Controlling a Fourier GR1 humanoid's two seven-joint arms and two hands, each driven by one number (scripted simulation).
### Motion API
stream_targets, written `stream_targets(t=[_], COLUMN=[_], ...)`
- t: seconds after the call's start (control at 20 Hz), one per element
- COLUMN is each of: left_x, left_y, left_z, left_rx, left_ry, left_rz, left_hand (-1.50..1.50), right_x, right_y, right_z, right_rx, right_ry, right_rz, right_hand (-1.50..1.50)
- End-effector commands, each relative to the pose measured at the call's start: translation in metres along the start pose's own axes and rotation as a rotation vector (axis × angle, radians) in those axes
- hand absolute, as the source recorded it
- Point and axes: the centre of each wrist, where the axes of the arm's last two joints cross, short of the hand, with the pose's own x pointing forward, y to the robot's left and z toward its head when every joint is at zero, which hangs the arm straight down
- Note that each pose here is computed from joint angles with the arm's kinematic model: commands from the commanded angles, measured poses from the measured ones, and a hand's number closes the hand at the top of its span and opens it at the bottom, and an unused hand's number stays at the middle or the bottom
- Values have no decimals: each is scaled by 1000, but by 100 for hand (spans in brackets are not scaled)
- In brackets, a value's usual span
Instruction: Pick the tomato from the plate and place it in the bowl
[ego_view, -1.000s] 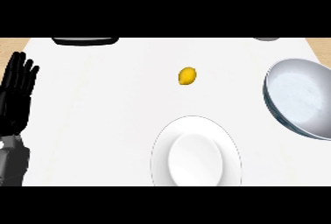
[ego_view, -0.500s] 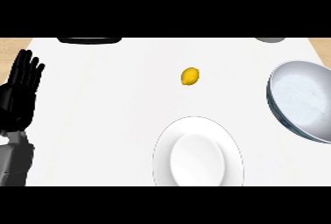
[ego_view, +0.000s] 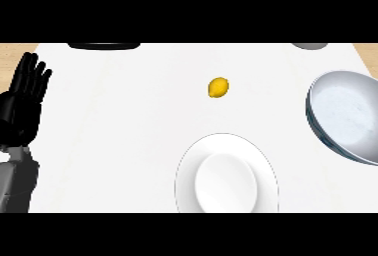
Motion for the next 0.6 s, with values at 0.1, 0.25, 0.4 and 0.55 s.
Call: stream_targets(t=[0.1,0.25,0.4,0.55], left_x=[-14,1,-3,11], left_y=[7,3,-15,6], left_z=[5,3,16,12], left_rx=[10,13,23,27], left_ry=[-3,-6,4,-5], left_rz=[11,-5,3,5], left_hand=[0,0,0,0], right_x=[36,38,54,51], right_y=[52,98,120,155], right_z=[-57,-67,-80,-86], right_rx=[160,173,166,149], right_ry=[-71,-61,-42,20], right_rz=[-46,-53,-38,53], right_hand=[150,150,150,150])
